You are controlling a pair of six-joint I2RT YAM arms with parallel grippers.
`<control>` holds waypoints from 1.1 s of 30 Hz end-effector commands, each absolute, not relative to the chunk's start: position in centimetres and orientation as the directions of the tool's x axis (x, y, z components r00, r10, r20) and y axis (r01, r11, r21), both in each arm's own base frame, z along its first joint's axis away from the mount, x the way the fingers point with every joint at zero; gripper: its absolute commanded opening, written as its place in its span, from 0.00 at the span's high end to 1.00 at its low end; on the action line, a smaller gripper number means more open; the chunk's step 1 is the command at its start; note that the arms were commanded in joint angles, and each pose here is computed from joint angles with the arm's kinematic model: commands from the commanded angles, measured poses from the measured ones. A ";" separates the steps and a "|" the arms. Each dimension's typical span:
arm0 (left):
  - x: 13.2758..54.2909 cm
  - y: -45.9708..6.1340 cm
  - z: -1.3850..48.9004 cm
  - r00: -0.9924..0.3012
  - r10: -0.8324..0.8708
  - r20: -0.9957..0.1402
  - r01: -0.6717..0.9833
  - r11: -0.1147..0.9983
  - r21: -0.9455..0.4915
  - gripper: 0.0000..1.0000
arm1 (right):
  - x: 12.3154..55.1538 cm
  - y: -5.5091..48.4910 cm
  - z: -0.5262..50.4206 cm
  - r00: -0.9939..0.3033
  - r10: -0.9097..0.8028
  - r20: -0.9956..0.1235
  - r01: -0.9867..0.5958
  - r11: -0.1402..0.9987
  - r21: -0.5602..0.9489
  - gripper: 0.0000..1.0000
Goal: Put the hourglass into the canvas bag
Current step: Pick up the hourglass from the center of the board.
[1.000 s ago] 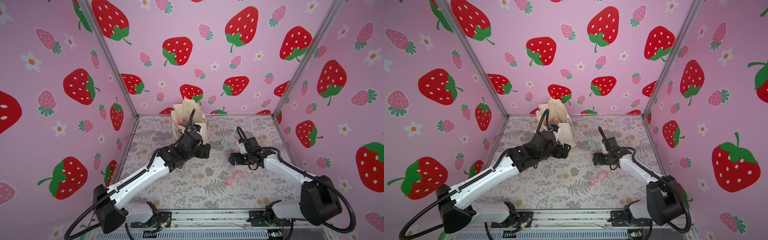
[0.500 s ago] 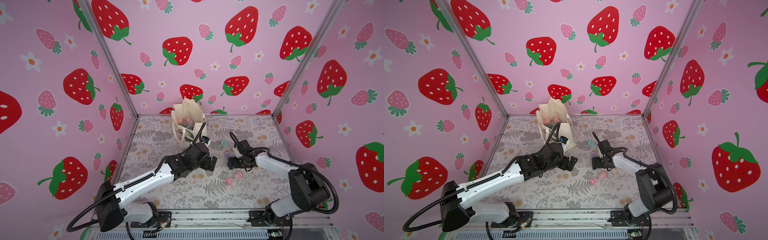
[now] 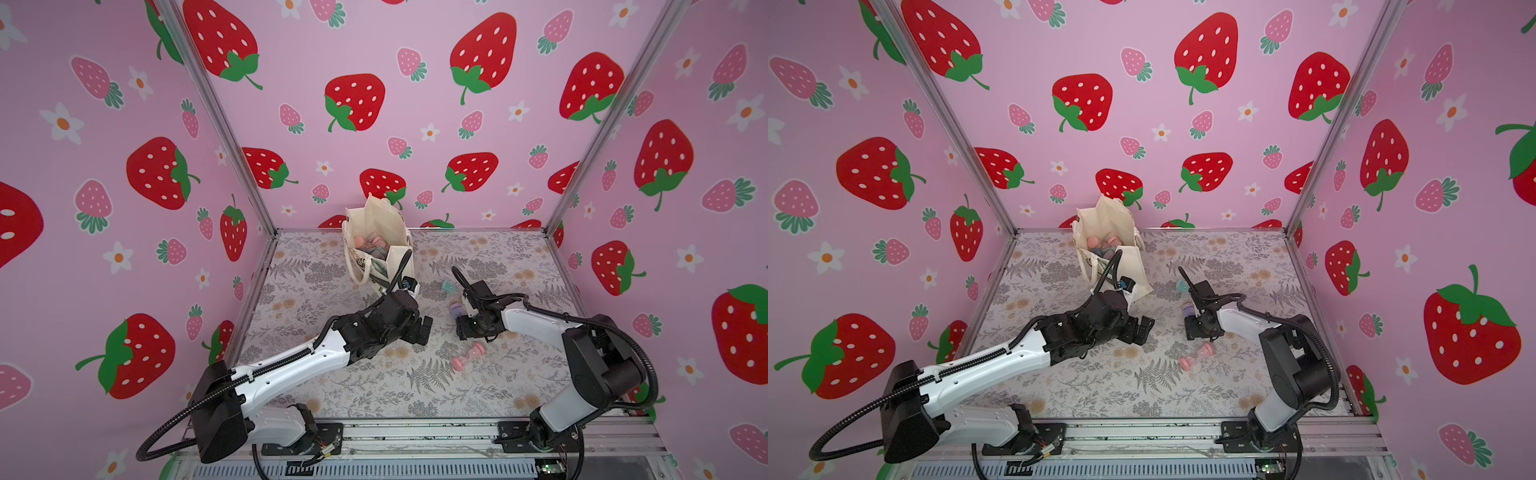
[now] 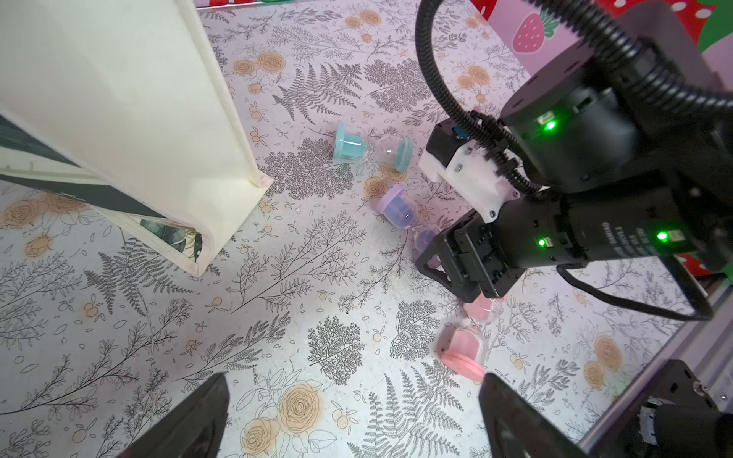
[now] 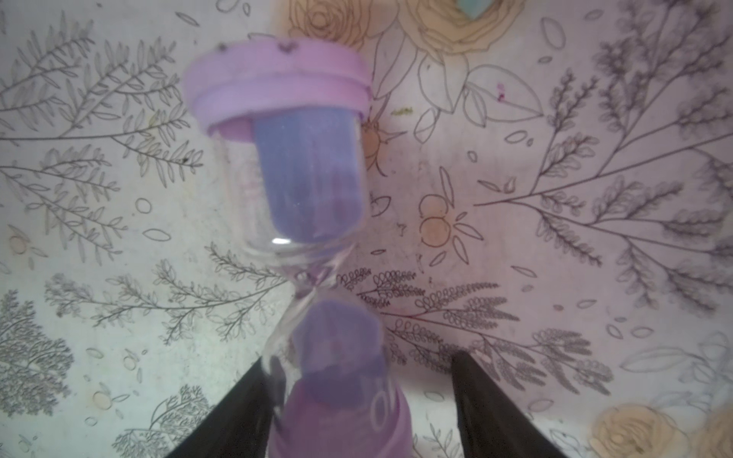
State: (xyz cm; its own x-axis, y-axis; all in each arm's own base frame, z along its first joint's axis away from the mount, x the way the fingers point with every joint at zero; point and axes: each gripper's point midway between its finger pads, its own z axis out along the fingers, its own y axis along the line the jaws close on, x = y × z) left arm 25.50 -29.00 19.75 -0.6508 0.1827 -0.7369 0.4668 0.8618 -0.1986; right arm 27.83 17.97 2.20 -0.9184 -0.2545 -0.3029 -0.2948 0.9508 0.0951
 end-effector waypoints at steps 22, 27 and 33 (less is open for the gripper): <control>26.0 -28.7 20.0 -0.636 0.175 -0.752 0.448 0.877 -0.175 0.01 | 27.7 18.9 2.4 -0.908 -0.294 -0.297 -0.332 0.940 0.084 0.60; 26.0 -28.5 20.5 -0.630 0.171 -0.757 0.447 0.877 -0.174 0.01 | 28.0 19.2 3.6 -0.897 -0.294 -0.332 -0.342 0.934 0.099 0.64; 26.0 -28.0 21.3 -0.619 0.162 -0.769 0.441 0.882 -0.169 0.01 | 28.1 19.7 5.6 -0.880 -0.285 -0.381 -0.356 0.925 0.129 0.65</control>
State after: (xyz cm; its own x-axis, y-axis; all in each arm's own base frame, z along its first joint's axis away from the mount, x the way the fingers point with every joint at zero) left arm 25.82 -28.58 19.77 -0.6444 0.1788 -0.7434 0.4499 0.8749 -0.1795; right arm 28.00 19.14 3.77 -0.8974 -0.2805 -0.3407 -0.3342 0.9361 0.1097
